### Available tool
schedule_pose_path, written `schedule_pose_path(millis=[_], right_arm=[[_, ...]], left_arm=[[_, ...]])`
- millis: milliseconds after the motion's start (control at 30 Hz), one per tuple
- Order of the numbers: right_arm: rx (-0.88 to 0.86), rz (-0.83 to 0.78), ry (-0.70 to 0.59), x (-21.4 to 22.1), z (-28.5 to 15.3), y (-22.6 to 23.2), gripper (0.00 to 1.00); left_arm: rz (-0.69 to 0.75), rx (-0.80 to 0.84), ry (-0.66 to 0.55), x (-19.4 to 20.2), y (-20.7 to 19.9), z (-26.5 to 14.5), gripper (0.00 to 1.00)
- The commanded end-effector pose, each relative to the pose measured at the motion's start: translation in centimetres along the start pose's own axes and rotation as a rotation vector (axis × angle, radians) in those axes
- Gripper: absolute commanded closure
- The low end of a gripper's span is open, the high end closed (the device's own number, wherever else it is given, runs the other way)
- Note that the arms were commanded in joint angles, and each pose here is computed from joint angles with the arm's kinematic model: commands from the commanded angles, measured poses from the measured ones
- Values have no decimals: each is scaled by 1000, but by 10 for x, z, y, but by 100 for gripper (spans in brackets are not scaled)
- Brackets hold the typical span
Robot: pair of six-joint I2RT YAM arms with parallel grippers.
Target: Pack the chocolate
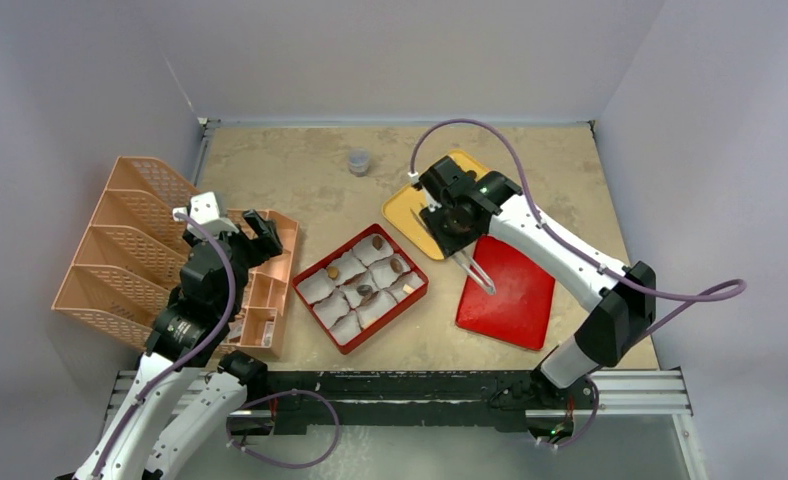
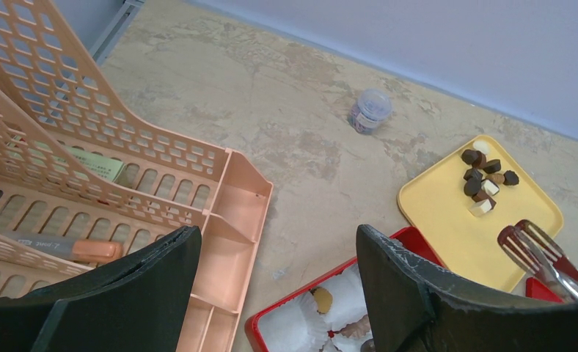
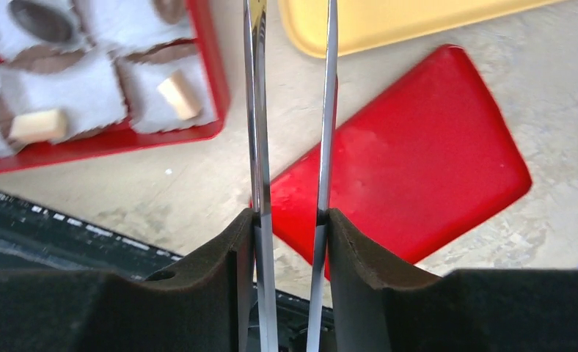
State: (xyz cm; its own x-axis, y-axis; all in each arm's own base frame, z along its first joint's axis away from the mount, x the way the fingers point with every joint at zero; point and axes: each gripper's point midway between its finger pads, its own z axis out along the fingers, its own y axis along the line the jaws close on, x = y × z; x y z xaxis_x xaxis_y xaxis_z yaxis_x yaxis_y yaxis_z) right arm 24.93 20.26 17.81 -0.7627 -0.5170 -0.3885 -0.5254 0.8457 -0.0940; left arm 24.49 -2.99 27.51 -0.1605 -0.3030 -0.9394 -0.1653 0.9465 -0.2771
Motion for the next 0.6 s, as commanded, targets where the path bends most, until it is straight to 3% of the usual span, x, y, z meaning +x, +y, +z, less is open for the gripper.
schedule_pose_path(millis=[0, 300, 567], right_arm=[[109, 76, -47, -20, 3, -41, 60], [132, 169, -35, -36, 42, -83, 57], [74, 187, -13, -39, 71, -86, 57]], left_arm=[[-19, 20, -34, -11, -4, -2, 23], [-23, 16, -37, -11, -3, -3, 23], [-19, 12, -36, -11, -2, -2, 23]])
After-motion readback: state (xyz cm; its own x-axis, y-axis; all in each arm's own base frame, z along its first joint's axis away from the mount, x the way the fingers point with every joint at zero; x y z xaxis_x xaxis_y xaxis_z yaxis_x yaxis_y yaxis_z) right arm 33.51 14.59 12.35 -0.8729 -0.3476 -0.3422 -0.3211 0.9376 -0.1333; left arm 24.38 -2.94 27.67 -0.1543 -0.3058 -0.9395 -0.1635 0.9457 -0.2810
